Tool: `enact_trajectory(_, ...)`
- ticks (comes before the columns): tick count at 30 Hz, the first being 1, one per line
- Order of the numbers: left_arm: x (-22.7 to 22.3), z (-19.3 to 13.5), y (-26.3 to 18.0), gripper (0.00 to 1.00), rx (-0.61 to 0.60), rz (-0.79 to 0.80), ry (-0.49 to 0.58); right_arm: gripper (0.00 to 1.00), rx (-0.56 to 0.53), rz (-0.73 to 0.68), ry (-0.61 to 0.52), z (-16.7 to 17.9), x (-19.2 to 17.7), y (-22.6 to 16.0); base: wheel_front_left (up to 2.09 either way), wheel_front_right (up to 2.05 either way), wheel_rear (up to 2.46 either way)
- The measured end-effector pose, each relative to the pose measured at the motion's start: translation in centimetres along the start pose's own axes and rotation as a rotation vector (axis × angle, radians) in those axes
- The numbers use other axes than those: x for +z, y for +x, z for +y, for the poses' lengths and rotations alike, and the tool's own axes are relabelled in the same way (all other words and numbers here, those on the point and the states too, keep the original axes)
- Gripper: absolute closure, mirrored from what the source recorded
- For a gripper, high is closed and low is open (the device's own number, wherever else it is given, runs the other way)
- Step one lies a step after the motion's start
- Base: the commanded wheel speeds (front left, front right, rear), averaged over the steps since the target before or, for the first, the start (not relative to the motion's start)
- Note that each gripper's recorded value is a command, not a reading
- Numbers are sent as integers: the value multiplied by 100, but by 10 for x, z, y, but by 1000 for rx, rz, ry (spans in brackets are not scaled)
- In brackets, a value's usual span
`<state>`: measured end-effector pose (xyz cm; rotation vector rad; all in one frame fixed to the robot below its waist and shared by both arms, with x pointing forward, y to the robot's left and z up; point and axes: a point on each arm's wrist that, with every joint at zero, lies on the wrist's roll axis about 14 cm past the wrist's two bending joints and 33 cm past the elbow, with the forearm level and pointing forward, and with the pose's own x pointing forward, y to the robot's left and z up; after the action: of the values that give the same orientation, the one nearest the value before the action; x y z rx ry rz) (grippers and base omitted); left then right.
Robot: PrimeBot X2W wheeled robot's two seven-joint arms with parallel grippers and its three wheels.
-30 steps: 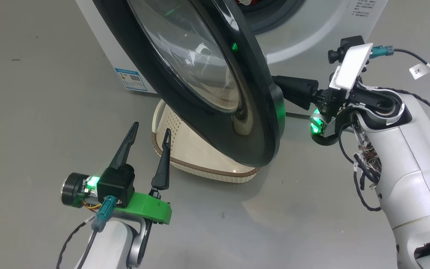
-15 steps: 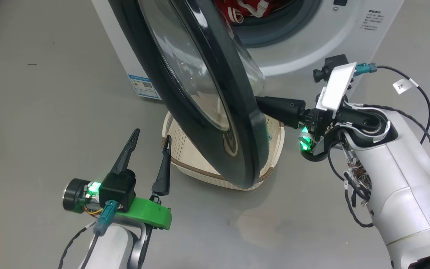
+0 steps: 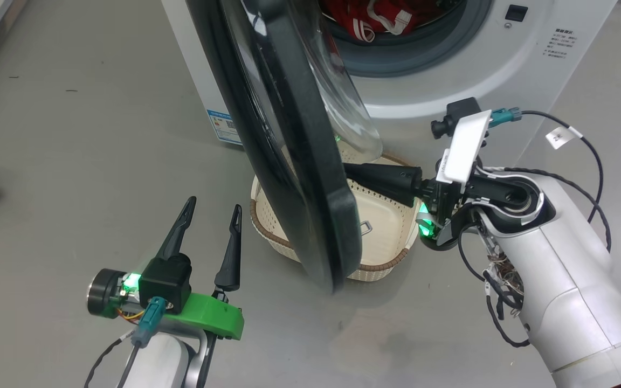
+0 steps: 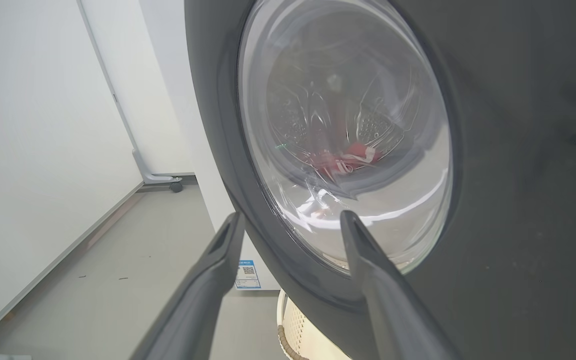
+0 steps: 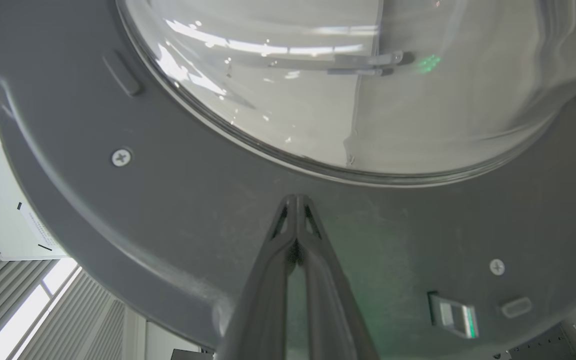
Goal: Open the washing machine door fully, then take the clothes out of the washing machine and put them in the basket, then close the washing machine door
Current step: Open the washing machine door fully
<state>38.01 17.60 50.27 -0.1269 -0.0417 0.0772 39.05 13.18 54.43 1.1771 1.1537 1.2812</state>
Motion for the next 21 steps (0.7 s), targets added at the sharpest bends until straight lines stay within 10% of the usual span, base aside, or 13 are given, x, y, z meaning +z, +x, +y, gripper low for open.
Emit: enact_trajectory(21,-1,4,-3,0,16,1,-5,100,102,-105,78,7,0,-1,0,0,0)
